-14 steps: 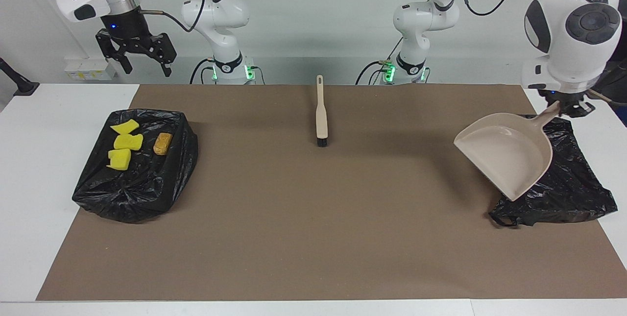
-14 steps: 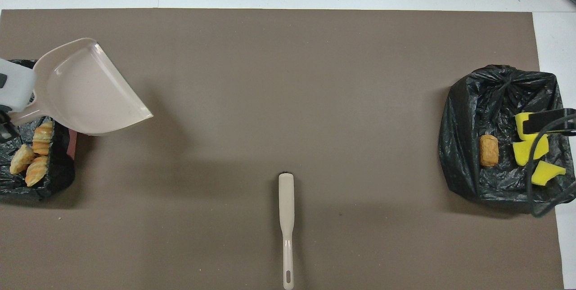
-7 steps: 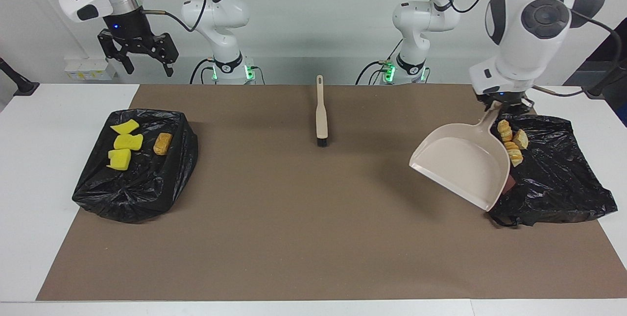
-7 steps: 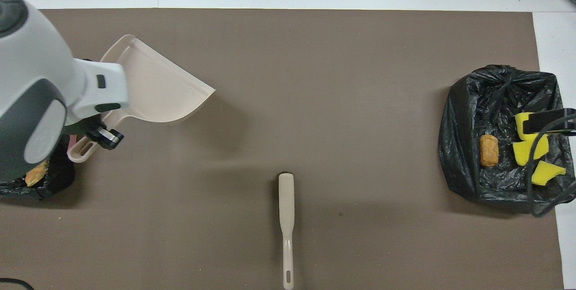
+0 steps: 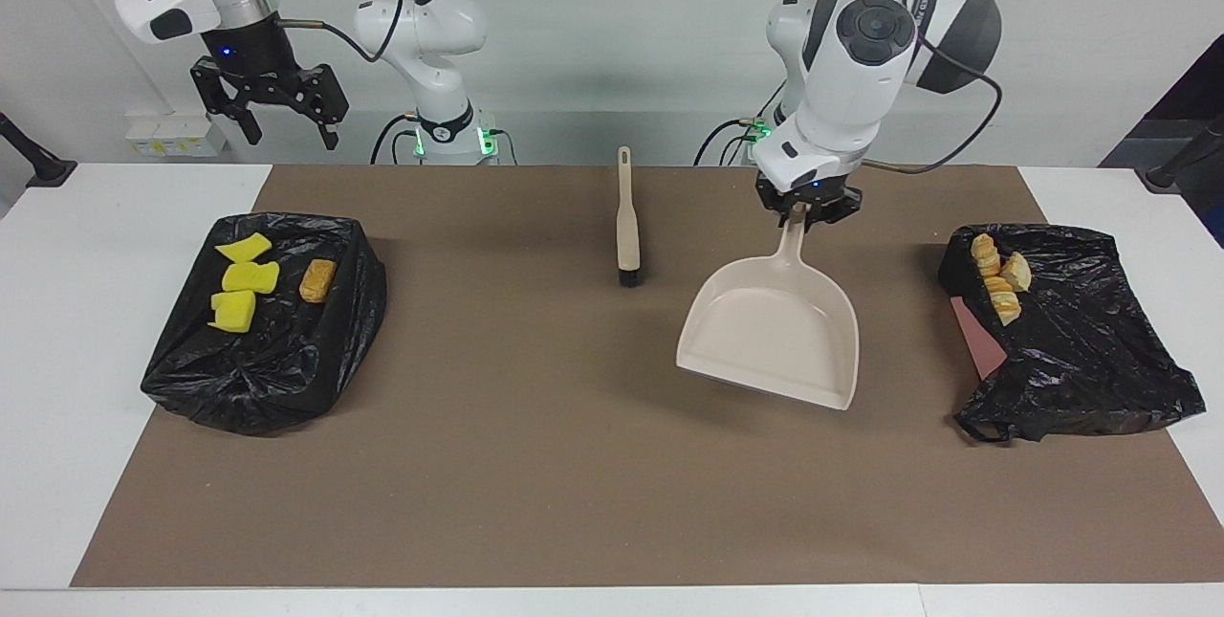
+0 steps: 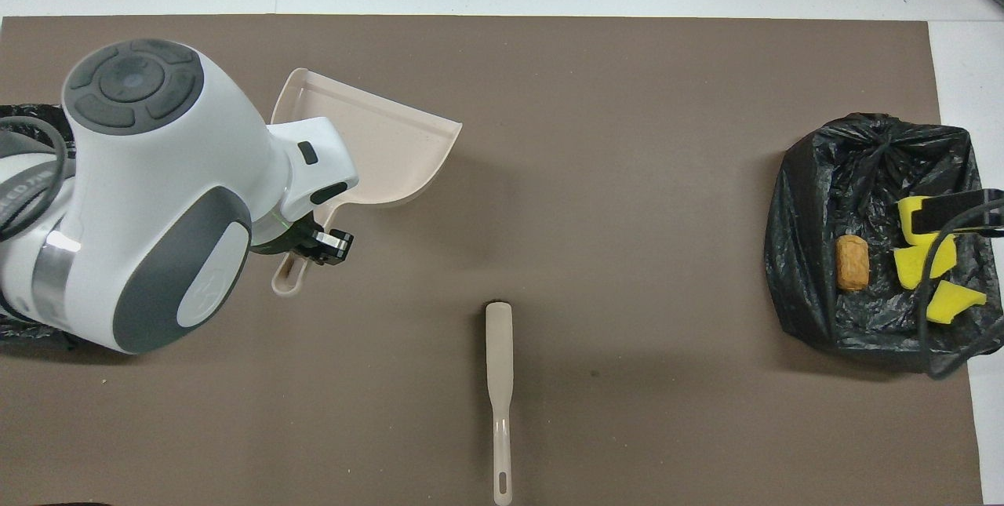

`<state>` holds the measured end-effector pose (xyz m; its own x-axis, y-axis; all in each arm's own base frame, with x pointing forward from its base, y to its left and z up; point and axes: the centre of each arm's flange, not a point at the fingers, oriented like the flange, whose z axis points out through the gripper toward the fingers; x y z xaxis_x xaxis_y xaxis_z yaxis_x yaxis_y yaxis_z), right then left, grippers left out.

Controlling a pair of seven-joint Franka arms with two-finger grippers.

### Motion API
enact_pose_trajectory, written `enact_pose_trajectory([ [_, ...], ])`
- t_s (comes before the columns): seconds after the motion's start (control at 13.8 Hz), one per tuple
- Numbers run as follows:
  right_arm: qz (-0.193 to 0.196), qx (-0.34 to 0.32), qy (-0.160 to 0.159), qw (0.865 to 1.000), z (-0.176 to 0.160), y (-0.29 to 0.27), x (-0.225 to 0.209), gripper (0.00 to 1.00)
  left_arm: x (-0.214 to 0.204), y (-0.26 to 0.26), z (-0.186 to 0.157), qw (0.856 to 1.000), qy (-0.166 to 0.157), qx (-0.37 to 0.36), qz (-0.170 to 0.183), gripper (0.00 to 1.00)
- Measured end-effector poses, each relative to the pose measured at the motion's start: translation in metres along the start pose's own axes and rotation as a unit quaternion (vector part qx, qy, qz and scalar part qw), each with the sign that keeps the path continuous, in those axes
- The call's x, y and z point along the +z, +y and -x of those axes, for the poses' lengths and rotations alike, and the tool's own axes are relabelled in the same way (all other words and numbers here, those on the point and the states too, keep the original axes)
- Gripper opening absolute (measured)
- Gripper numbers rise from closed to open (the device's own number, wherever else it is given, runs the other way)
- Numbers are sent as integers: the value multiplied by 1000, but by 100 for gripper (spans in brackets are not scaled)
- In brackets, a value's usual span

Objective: Sweep and dump trash in bin

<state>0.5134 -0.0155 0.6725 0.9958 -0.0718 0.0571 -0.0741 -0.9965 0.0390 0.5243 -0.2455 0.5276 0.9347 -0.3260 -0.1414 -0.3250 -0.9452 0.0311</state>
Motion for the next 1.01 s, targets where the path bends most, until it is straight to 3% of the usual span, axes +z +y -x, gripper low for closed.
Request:
enact_pose_trajectory([
  [0.43,0,0,0,1000,0,0,0,100,73,80,-47,996,37,-77,23,32],
  [0.72,0,0,0,1000,0,0,0,100,113,95,-78,985,66,-145,66,32],
  [1.01,0,0,0,1000,0,0,0,100,144,125,-85,985,71,-141,73,32],
])
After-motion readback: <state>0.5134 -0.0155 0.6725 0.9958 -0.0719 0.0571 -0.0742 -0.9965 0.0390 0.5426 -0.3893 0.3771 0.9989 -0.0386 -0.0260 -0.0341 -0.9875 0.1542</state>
